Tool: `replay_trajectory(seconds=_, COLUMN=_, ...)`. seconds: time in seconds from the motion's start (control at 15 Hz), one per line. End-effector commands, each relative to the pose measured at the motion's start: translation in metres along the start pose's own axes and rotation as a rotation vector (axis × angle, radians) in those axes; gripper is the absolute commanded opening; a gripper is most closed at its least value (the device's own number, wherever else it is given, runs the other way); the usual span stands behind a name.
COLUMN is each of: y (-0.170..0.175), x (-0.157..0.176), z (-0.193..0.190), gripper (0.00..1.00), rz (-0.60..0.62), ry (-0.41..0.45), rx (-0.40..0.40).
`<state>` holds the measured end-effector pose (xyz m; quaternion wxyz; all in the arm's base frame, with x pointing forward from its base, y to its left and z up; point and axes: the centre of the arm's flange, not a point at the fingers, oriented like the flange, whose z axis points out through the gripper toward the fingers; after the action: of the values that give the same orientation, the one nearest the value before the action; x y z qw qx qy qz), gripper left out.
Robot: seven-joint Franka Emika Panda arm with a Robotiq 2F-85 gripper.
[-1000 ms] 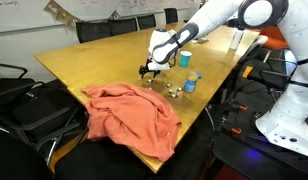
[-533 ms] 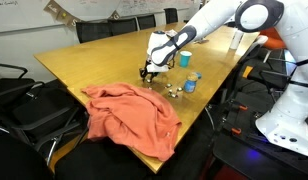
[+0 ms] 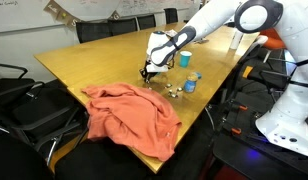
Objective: Put three of the sweets on the table in the cup on the left
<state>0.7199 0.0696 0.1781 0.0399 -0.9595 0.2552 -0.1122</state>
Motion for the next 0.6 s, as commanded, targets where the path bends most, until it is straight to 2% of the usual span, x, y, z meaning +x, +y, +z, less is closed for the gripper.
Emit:
replay_trajectory(seconds=0.0, y=-0.001, x=0.008, z=-0.038, gripper=0.06, rz=0.043, ry=0.031, rx=0.034)
replay_trajectory(seconds=0.27, y=0.012, x=0.038, z=-0.105, gripper=0.06, rz=0.115, ry=0.143, rx=0.101)
replay_trajectory(seconds=0.53, y=0.044, x=0.076, z=-0.143, gripper=0.06, rz=0.203, ry=0.275, rx=0.07)
